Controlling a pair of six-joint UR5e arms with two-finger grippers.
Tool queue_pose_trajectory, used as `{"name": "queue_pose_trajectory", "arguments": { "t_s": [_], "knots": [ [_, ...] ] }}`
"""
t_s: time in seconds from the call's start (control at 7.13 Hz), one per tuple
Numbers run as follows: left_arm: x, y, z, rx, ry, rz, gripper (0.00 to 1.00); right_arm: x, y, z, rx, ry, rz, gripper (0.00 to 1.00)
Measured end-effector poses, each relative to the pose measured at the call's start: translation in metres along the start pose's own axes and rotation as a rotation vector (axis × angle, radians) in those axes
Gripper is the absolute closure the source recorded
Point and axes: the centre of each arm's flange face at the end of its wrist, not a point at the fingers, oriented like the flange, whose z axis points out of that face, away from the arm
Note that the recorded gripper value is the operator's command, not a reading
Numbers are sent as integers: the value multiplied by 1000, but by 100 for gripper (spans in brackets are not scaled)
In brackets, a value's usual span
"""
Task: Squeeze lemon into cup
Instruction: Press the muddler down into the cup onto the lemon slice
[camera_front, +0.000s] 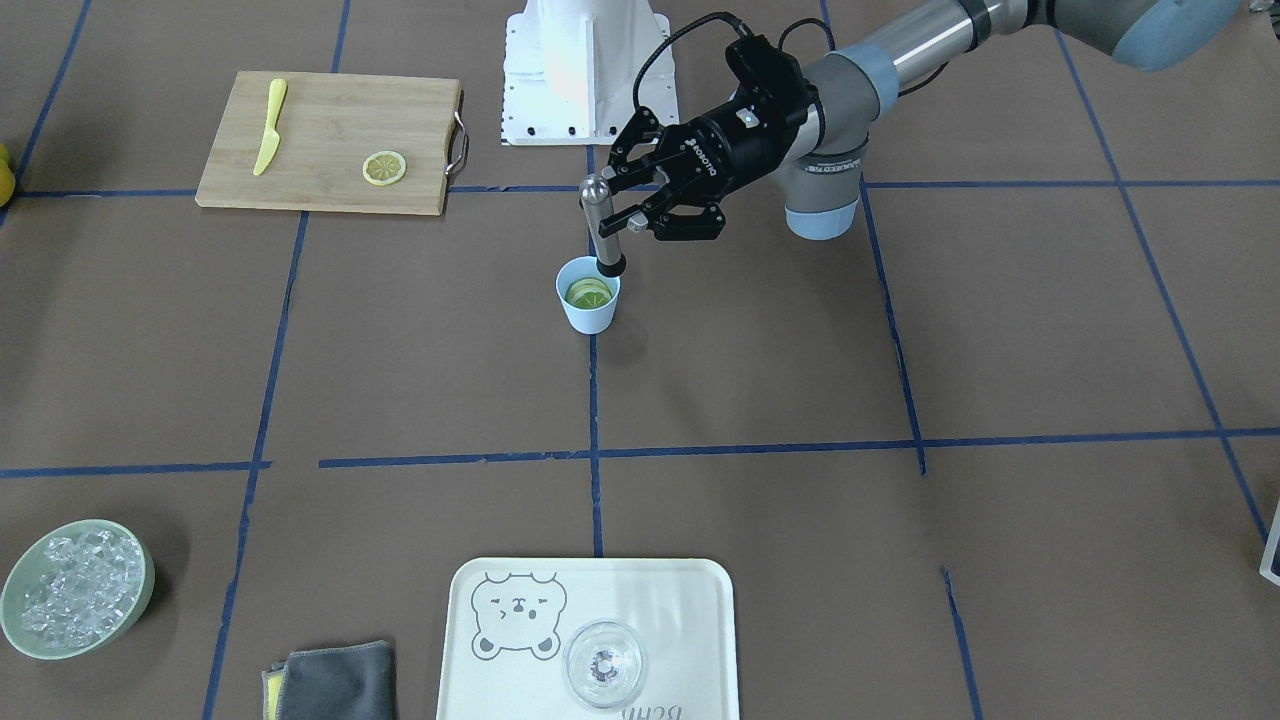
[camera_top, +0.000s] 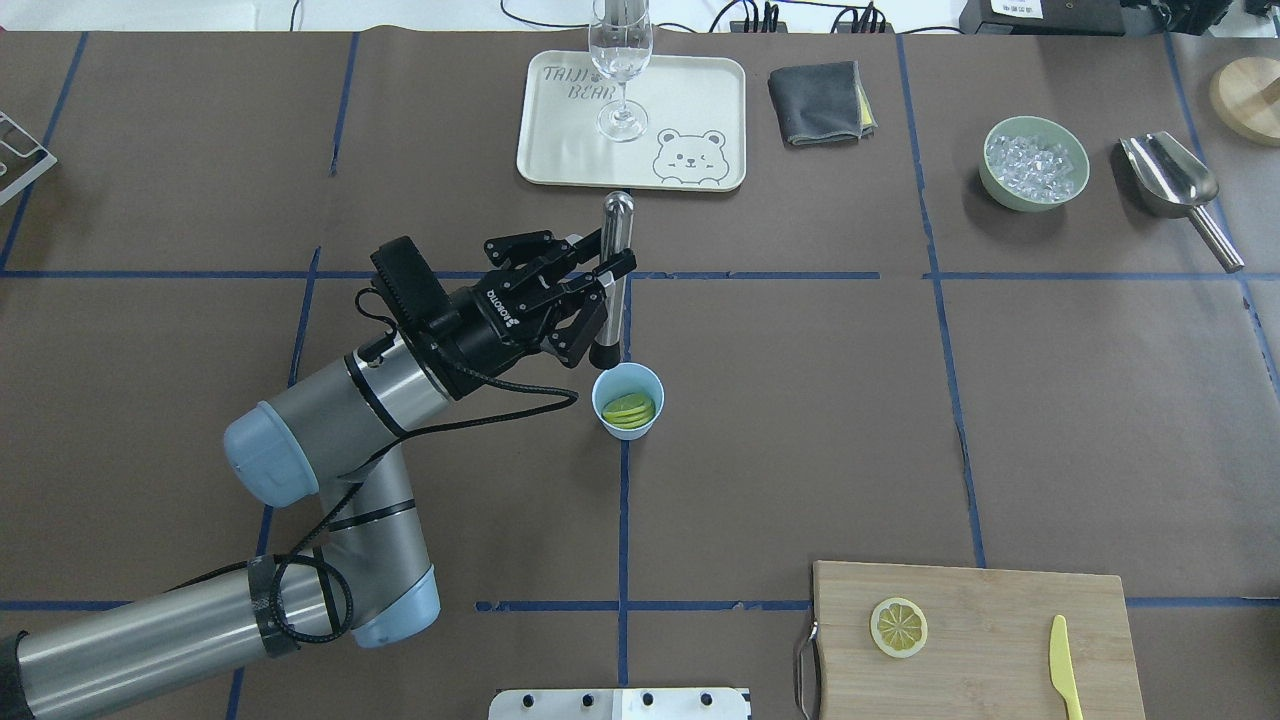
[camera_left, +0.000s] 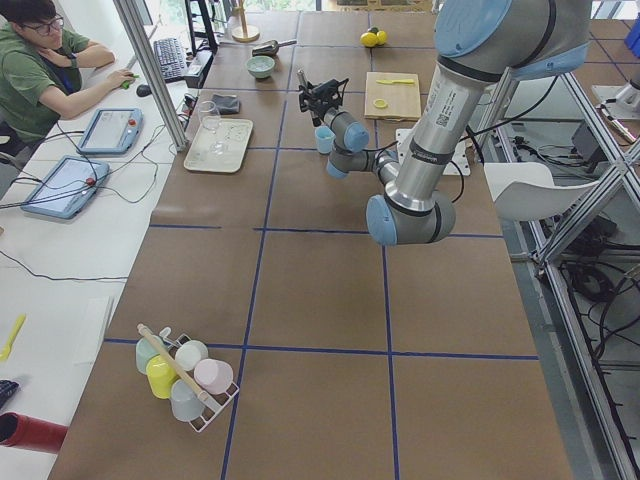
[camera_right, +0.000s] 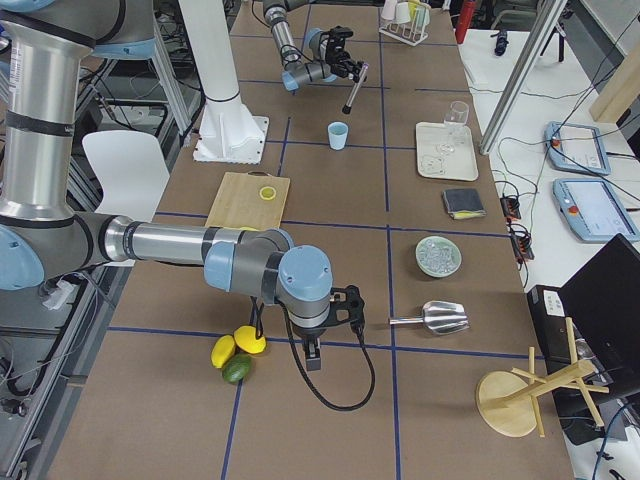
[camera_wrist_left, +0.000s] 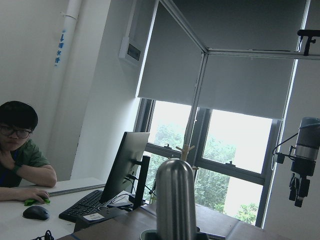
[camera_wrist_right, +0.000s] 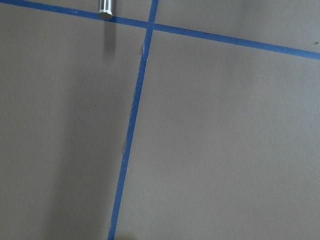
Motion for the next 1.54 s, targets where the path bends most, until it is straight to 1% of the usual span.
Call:
{"name": "queue_pose_trajectory", "arguments": {
  "t_s": [0.42, 0.7, 0.98, 1.12, 1.26, 1.54],
  "knots": [
    [14, 23, 13, -24, -19, 19, 100, 2, 1, 2, -4, -2, 1, 0],
    [18, 48, 11, -65, -37, 24, 100, 3, 1, 3, -5, -2, 3, 0],
    [28, 75, 4, -108, -49, 55, 100, 3, 1, 3, -5, -2, 4, 0],
    [35, 80, 3, -111, -54, 68, 100, 3, 1, 3, -5, -2, 5, 0],
    [40, 78, 3, -105, -50, 70, 100, 3, 1, 3, -5, -2, 5, 0],
    [49, 48, 9, -48, -36, 54, 100, 3, 0, 3, -4, -2, 5, 0]
  ]
}}
